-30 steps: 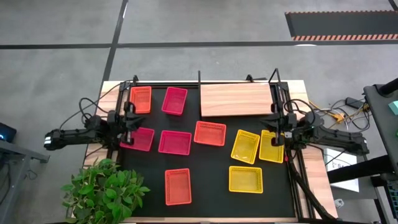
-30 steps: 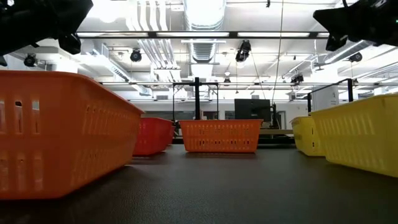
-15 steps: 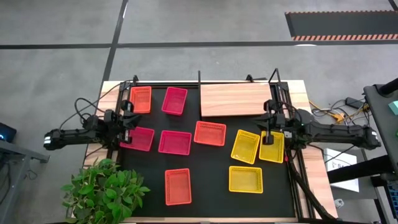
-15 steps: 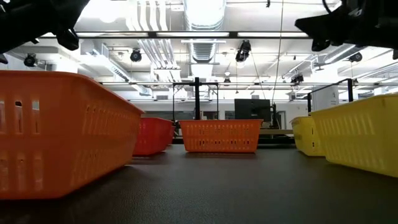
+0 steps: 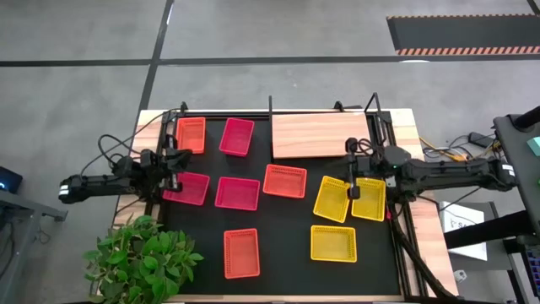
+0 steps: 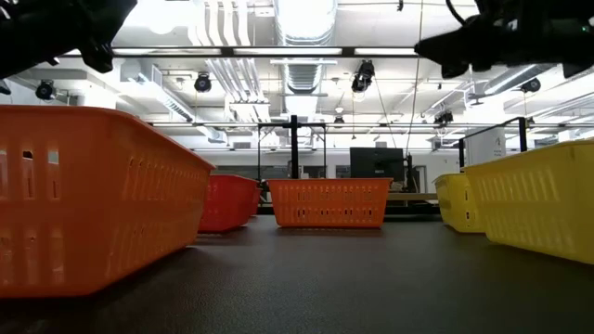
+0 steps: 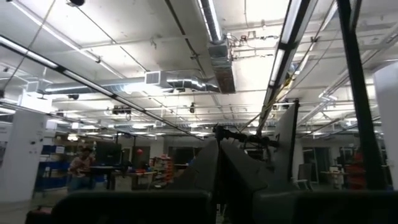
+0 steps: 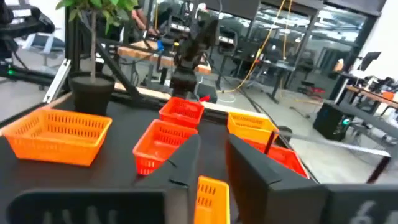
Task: Stack baskets on shelf by color
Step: Put the middle orange bin on the shelf
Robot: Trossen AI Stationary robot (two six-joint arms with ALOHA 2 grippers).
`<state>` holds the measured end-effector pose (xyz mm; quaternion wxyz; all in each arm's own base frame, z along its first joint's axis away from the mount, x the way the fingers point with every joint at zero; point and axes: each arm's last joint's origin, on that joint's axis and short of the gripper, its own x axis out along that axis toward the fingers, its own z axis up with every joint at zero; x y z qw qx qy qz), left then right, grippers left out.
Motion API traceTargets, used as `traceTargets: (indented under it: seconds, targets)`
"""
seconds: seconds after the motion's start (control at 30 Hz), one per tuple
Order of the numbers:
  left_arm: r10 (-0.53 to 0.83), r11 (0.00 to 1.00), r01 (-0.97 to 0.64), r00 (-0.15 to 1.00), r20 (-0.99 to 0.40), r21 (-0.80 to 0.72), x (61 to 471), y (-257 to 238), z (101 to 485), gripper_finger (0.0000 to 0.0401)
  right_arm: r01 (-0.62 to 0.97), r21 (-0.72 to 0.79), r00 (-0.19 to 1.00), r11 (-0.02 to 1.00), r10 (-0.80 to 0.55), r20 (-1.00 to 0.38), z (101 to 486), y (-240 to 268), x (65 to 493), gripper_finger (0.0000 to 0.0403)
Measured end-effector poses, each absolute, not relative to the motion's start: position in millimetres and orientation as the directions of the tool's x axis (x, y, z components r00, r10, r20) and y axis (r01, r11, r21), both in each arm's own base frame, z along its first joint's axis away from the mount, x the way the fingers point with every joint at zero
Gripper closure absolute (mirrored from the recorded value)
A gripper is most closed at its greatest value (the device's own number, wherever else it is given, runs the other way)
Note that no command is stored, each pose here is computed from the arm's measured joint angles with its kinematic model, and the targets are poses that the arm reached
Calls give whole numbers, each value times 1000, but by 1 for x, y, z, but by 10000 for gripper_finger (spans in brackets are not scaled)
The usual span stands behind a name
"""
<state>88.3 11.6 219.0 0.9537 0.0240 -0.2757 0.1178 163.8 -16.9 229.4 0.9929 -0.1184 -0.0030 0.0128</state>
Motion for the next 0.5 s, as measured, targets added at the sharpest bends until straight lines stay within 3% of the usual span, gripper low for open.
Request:
traceTargets:
  seconds: [0.23,0.5]
  targets:
    - [215,971,-240,835,507,-16,92,12,217,401,-51,-219,997,974,36,-72,239,-19,188,267]
    - [216,971,-241,844,491,-14,94,12,216,401,-153,-214,941,965,76,-329,247,-16,219,260]
